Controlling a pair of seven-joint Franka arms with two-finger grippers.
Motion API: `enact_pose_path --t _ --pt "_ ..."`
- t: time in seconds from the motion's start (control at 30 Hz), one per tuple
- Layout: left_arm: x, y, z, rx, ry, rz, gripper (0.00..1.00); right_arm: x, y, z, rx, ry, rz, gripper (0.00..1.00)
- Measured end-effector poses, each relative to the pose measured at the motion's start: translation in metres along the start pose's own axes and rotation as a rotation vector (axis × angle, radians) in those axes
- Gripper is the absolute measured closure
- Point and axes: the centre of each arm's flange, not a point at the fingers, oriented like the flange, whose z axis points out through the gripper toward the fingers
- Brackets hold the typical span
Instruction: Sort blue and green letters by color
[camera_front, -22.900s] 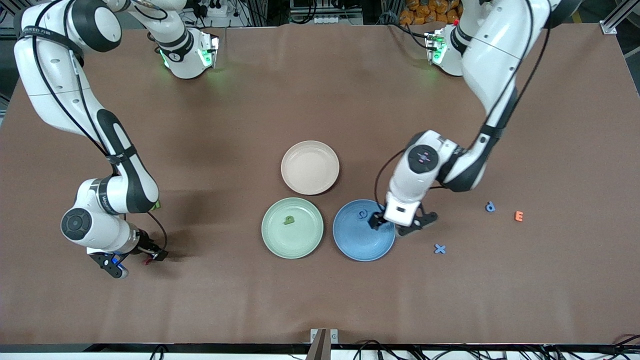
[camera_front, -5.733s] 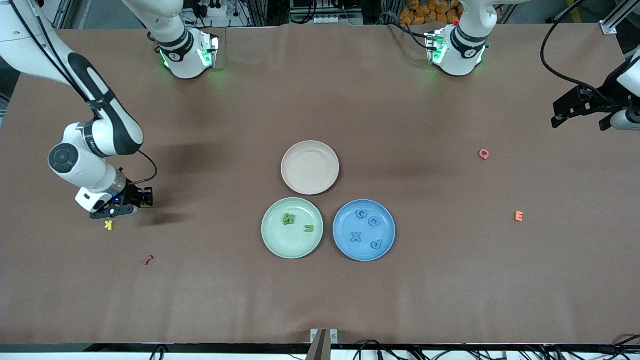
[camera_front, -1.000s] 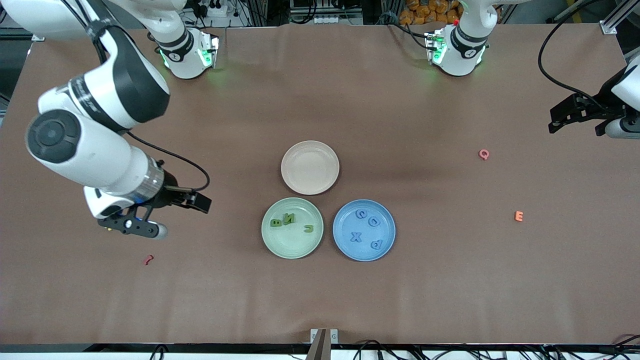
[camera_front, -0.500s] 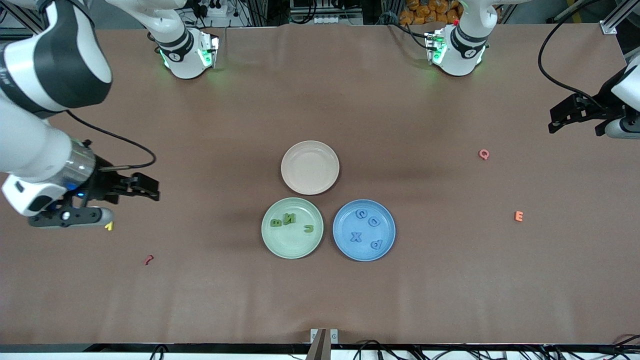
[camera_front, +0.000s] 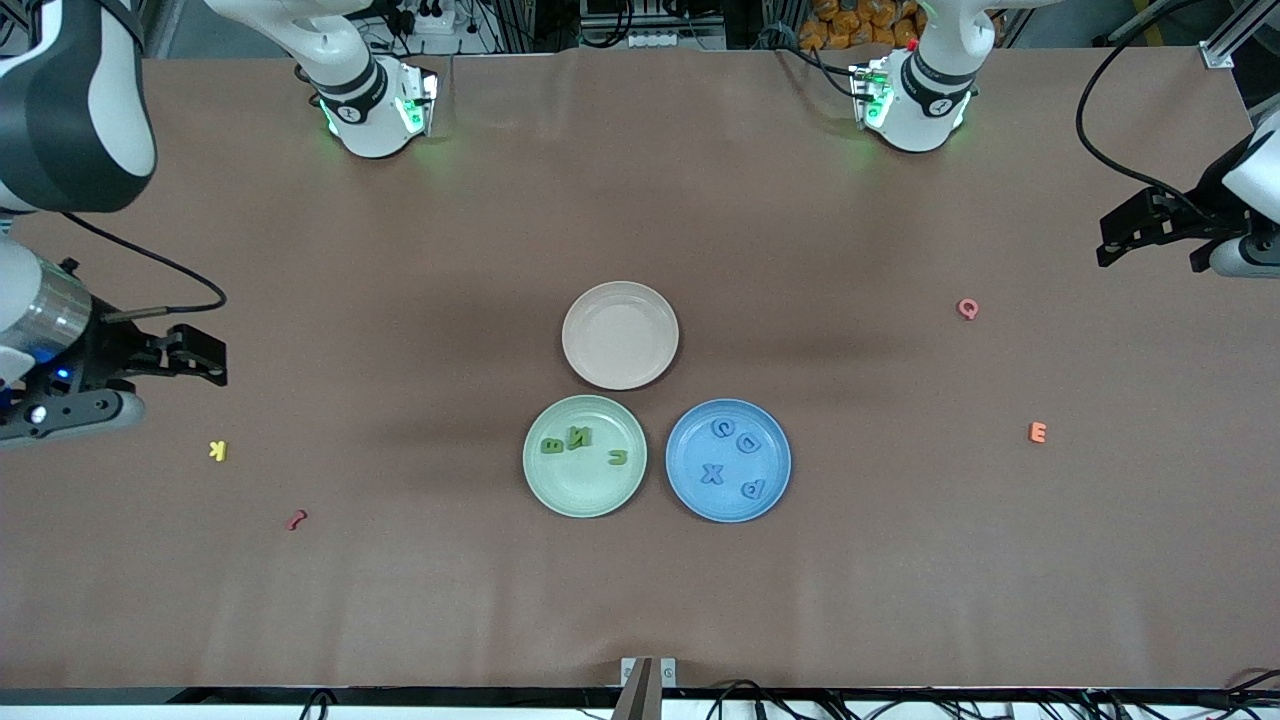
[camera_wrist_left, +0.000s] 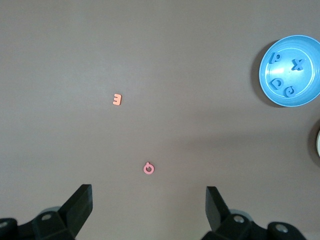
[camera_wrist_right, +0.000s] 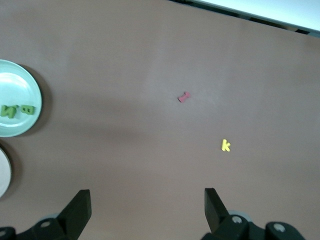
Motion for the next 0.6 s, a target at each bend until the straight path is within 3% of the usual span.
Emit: enact_pose_path --t 0.43,0.6 --pt "0.0 -0.001 0.001 0.0 -0.001 -0.002 0.0 -0.033 -0.007 -0.011 -0.006 0.063 0.038 0.0" --pt "0.0 -0.001 0.001 0.0 -0.001 -0.002 0.0 -0.046 -0.012 -0.006 -0.001 0.048 0.101 0.0"
